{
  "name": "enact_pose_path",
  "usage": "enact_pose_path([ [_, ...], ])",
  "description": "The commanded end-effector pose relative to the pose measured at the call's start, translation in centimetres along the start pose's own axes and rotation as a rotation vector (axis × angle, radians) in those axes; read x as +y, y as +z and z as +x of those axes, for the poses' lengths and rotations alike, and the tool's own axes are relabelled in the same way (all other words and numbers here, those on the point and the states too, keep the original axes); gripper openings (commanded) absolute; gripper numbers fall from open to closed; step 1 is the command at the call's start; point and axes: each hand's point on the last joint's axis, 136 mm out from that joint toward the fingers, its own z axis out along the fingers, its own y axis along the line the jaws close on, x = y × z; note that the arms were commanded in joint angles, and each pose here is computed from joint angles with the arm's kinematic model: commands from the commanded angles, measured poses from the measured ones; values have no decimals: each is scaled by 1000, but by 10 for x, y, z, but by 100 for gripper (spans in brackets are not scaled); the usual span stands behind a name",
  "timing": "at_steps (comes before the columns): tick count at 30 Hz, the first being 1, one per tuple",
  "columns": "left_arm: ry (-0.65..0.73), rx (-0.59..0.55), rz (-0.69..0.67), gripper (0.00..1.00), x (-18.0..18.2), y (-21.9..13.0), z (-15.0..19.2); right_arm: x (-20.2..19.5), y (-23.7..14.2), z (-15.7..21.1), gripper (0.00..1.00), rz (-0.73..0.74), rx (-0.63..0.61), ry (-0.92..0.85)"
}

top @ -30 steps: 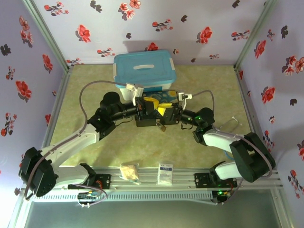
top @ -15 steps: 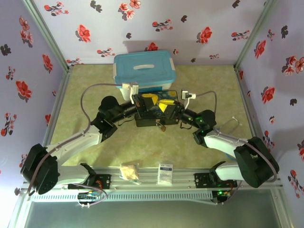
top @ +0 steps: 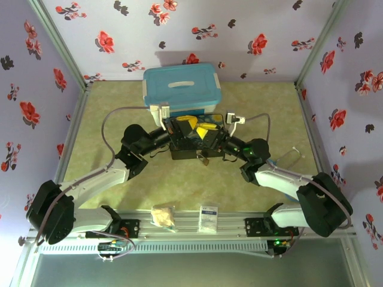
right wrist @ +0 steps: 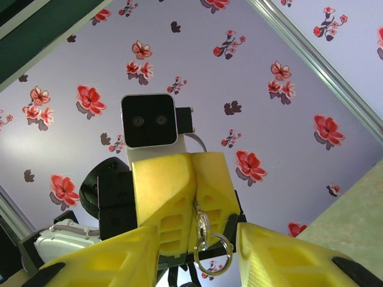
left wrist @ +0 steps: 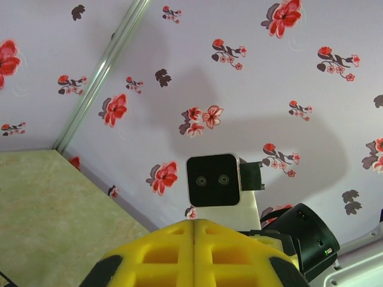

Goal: Unlock the padlock with the key

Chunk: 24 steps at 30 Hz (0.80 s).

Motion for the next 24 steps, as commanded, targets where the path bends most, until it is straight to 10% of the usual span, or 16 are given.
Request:
enact_pose_path([
  [1, 10, -33, 13, 0, -5, -3, -6, 14, 7, -15, 37, -46, -44, -63],
  [24, 5, -54, -19, 0, 2, -7, -4, 2, 11, -4, 5, -18, -33, -51],
])
